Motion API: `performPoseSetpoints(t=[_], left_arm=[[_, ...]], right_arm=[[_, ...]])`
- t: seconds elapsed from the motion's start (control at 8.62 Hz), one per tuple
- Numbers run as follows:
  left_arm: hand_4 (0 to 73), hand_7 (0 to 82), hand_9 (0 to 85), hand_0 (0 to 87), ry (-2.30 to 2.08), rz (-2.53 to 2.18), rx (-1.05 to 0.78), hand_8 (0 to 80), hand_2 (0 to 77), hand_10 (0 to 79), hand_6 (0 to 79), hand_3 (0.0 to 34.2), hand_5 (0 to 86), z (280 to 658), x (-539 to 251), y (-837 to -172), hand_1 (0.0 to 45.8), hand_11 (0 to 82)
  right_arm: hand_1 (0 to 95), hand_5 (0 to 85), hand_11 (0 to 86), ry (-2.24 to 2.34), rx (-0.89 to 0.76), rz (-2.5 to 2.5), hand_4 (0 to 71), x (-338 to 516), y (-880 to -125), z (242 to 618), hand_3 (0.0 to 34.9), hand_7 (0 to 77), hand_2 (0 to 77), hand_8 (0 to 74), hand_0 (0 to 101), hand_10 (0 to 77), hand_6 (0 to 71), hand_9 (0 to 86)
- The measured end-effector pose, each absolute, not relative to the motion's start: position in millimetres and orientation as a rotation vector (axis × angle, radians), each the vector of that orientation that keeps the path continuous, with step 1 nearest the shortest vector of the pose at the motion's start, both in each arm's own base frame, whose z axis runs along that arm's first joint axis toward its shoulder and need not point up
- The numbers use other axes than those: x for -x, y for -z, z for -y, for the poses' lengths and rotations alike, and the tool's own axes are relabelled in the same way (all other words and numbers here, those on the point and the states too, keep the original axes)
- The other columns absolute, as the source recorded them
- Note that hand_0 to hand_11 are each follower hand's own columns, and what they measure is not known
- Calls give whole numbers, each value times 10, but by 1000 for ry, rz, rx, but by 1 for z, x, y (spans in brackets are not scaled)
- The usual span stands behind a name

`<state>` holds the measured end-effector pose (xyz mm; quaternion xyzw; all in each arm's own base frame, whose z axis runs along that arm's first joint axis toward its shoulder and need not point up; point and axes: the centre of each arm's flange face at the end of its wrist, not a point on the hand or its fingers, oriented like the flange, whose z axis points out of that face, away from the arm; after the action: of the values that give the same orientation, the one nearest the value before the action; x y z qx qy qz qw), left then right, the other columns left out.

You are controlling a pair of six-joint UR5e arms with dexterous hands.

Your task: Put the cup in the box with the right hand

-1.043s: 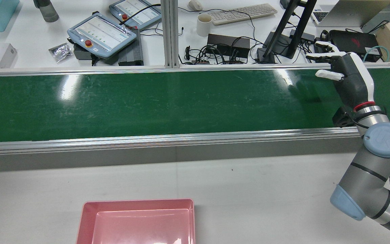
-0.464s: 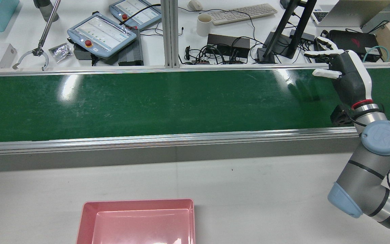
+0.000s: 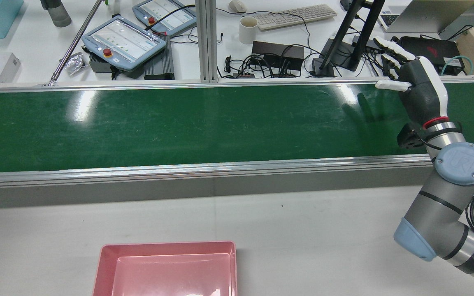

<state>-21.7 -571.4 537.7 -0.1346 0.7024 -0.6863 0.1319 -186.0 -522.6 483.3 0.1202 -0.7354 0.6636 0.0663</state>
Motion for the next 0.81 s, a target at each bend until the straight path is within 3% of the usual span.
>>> performPoseSetpoints(t=[0.12,0.23,0.35,0.46,0.81], left_arm=[[0,0,5,0,1992,-2039,391,0,5,0,0,0,0,571,22,-538,5,0],[0,0,5,0,1992,-2039,390,0,5,0,0,0,0,571,22,-538,5,0],[0,0,5,0,1992,-2039,390,0,5,0,0,0,0,571,22,-538,5,0],[0,0,5,0,1992,-2039,390,0,5,0,0,0,0,571,22,-538,5,0],[0,0,5,0,1992,-2039,390,0,5,0,0,0,0,571,22,-538,5,0]], right_arm=[[0,11,5,-2000,-360,2222,153,187,-482,523,296,251,11,54,429,5,11,114],[5,11,5,-1999,-357,2224,240,187,-481,524,293,251,11,60,431,5,11,109],[5,11,5,-1998,-355,2227,240,188,-481,524,293,251,11,60,431,5,11,109],[5,11,11,-1997,-353,2229,327,188,-480,524,225,213,11,44,439,5,11,76],[5,11,11,-1995,-352,2232,333,190,-478,526,217,202,11,44,441,16,11,44]])
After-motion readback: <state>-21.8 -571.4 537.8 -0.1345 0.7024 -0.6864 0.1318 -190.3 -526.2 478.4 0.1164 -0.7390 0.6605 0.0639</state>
